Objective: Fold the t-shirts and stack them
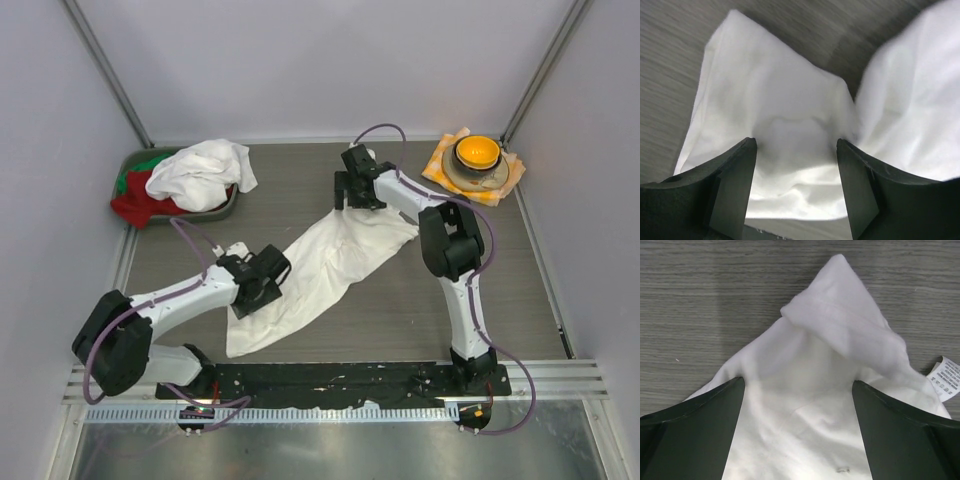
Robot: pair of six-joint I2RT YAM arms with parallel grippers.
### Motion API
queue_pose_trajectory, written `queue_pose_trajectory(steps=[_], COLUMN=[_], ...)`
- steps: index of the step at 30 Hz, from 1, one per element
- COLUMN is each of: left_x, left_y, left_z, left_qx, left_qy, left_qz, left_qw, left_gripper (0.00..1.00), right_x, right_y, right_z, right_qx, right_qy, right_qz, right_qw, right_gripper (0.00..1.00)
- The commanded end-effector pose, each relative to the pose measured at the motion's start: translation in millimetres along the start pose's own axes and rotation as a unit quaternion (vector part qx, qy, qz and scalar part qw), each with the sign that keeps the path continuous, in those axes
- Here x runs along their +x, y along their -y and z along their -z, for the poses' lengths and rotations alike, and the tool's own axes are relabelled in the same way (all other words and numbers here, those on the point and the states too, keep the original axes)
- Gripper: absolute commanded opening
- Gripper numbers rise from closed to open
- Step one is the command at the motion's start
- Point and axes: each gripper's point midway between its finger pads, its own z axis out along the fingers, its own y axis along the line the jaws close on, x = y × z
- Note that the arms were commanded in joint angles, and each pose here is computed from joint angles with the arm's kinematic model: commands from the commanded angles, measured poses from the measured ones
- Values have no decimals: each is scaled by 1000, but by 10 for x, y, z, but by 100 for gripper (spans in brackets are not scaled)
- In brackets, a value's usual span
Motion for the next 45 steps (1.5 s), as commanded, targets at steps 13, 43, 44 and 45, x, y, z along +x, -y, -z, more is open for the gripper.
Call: queue_pose_trajectory(steps=[13,43,44,45], left_x=[-610,-1136,-1143,-1172], left_y=[187,363,354,336], left_z=[1513,1646,1632,1595], left_qx=[70,93,92,84], left_qy=[192,233,231,230], left_qz=[-41,-140,-139,-136], left_qw=[978,958,958,960], left_gripper=[79,100,100,100], right_x=[-500,-308,-537,-566], right_y=[-199,-485,-561,-576], right_z=[1448,-649,-651,-719], right_qx=[-123,-144,-154,-155], right_qy=[120,28,46,42], right_qz=[-79,-152,-154,-157], right_qw=[982,977,975,975], right_gripper=[97,100,100,100])
